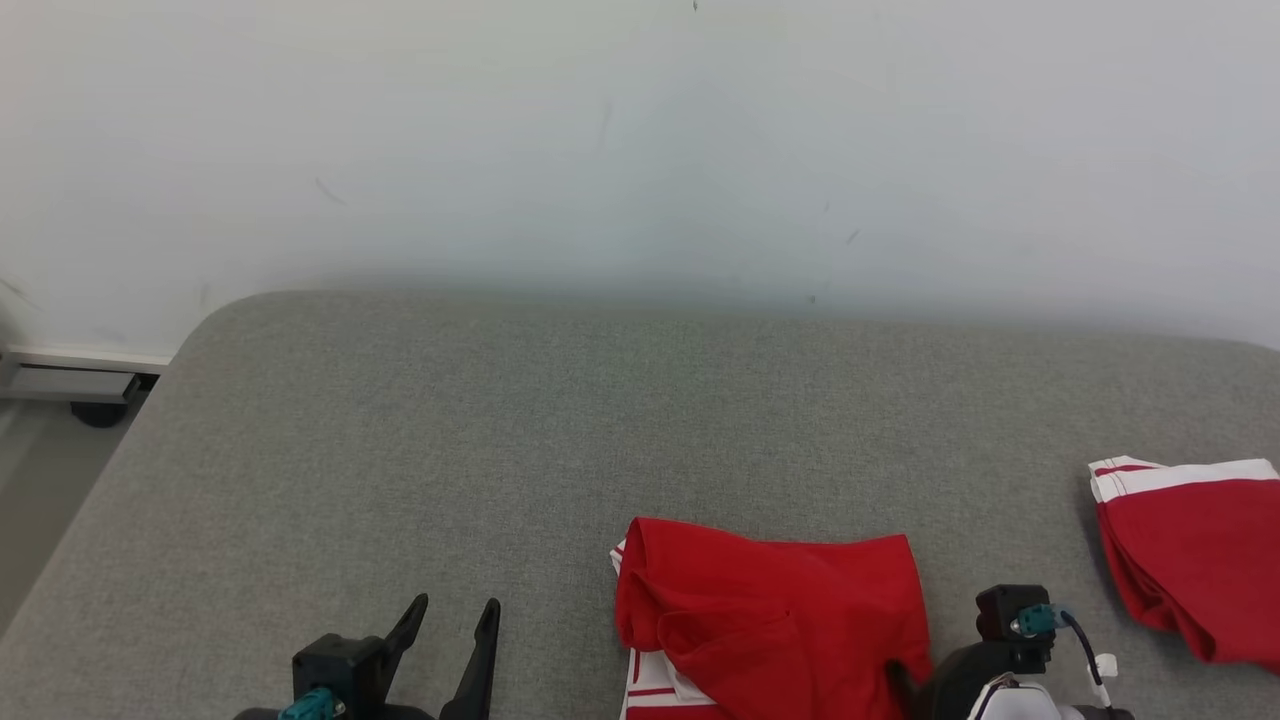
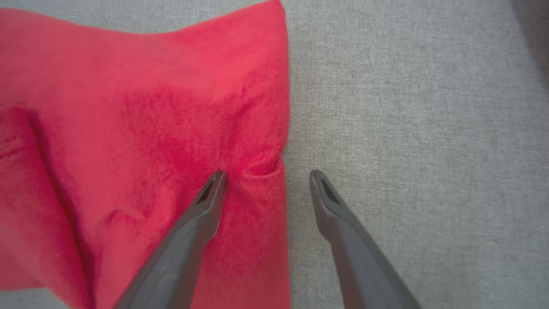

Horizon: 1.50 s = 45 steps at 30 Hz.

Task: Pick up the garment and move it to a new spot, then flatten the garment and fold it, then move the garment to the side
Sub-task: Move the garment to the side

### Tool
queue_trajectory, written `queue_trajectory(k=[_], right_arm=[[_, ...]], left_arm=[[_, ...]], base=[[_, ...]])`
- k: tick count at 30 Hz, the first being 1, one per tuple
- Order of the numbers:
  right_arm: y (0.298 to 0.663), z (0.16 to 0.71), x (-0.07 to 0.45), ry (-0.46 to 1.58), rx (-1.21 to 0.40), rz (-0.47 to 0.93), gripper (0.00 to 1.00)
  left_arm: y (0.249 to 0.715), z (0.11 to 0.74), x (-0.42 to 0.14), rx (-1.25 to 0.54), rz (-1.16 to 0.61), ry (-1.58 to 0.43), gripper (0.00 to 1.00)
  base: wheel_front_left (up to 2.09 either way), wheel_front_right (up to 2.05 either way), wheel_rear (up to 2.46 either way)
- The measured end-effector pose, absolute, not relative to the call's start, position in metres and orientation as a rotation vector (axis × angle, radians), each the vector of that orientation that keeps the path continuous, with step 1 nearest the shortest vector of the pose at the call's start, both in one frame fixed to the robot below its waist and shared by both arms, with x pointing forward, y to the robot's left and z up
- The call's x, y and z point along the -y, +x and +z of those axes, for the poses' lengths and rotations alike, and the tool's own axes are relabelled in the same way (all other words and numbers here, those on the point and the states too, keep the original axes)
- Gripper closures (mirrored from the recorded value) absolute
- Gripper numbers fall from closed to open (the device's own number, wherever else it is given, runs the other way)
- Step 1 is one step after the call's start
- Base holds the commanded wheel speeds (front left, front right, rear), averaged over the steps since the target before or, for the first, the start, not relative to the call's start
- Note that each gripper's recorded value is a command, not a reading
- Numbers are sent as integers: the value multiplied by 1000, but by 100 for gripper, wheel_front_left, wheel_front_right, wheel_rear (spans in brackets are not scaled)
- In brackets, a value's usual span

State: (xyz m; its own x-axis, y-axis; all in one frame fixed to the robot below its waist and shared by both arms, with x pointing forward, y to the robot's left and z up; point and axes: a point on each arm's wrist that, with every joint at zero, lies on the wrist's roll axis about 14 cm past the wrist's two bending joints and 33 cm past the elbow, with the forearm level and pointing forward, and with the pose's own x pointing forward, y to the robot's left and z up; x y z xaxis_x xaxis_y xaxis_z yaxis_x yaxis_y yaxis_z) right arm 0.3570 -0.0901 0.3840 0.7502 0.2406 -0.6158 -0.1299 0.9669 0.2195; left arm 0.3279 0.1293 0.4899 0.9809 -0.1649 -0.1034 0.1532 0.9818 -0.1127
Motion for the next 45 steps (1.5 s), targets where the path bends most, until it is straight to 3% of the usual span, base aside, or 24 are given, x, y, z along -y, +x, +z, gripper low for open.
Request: queue_trajectory(k=[10, 14, 15, 16, 17, 18, 20, 26, 30, 37, 45], right_arm=[[372, 395, 90, 213, -684, 184, 0], [369, 383, 89, 199, -753, 186, 0], [367, 380, 88, 191, -768, 189, 5], [366, 378, 87, 183, -778, 193, 24], [366, 377, 85, 181, -786, 197, 61], [366, 376, 84, 174, -795, 201, 87], [367, 377, 82, 171, -801, 207, 100], [374, 387, 82, 162, -776, 208, 100], [391, 414, 89, 116, -678, 208, 100], [410, 458, 122, 38, -545, 157, 100], [408, 481, 166, 28, -497, 57, 100]], left_arm=[[330, 488, -128, -127, -166, -103, 0], [333, 491, -130, -122, -163, -104, 0], [333, 490, -131, -123, -160, -103, 0], [332, 490, -132, -125, -155, -103, 0], [332, 489, -134, -126, -150, -104, 0], [332, 489, -135, -127, -145, -104, 0], [331, 488, -138, -129, -139, -102, 0], [331, 486, -140, -133, -132, -100, 0], [329, 489, -137, -125, -139, -103, 0], [324, 494, -130, -103, -148, -119, 0], [313, 493, -131, -90, -139, -129, 0]], base=[[0, 0, 0], [0, 0, 0], [0, 0, 0], [0, 0, 0], [0, 0, 0], [0, 0, 0], [0, 0, 0], [0, 0, 0], [0, 0, 0], [0, 0, 0], [0, 0, 0]])
